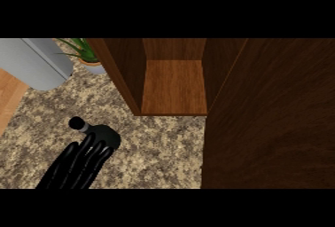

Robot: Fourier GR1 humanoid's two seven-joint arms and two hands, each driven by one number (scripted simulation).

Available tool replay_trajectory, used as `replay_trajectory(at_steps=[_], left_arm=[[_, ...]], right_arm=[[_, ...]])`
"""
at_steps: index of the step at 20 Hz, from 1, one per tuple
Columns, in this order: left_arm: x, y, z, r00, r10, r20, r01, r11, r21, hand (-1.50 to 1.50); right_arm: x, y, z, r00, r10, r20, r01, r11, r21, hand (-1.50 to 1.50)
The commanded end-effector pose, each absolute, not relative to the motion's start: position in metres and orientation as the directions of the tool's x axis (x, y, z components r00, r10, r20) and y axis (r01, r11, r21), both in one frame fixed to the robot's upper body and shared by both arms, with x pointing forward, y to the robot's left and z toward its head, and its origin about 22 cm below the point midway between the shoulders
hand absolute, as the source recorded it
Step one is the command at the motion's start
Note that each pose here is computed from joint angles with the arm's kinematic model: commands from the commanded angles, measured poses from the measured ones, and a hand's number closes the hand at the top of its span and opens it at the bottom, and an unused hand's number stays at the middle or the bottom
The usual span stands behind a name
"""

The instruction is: Pick up the wine, place it into the cabinet and close the cabinet

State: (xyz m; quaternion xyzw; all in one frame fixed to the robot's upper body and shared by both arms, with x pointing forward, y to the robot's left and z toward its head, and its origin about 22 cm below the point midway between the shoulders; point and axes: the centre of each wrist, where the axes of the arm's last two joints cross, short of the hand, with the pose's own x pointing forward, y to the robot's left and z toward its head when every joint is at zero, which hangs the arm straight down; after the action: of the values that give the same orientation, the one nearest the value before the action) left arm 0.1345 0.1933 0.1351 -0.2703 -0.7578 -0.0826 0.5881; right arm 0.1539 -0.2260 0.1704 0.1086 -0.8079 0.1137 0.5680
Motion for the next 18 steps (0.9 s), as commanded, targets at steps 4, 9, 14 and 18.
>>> replay_trajectory(at_steps=[4, 9, 14, 18], left_arm=[[0.128, 0.209, 0.163, -0.211, 0.341, 0.916, 0.487, 0.849, -0.204, -1.50], [0.125, 0.214, 0.165, -0.231, 0.307, 0.923, 0.441, 0.879, -0.182, -1.50], [0.139, 0.233, 0.175, -0.233, 0.276, 0.932, 0.399, 0.901, -0.167, -1.50], [0.136, 0.251, 0.159, -0.238, 0.278, 0.930, 0.368, 0.912, -0.179, -1.50]], right_arm=[[0.150, -0.234, 0.200, -0.366, -0.042, 0.929, -0.297, 0.952, -0.074, -1.50], [0.136, -0.230, 0.193, -0.375, -0.033, 0.926, -0.285, 0.955, -0.081, -1.50], [0.132, -0.217, 0.207, -0.367, -0.046, 0.929, -0.288, 0.955, -0.066, -1.50], [0.134, -0.225, 0.202, -0.381, -0.027, 0.924, -0.267, 0.960, -0.082, -1.50]])
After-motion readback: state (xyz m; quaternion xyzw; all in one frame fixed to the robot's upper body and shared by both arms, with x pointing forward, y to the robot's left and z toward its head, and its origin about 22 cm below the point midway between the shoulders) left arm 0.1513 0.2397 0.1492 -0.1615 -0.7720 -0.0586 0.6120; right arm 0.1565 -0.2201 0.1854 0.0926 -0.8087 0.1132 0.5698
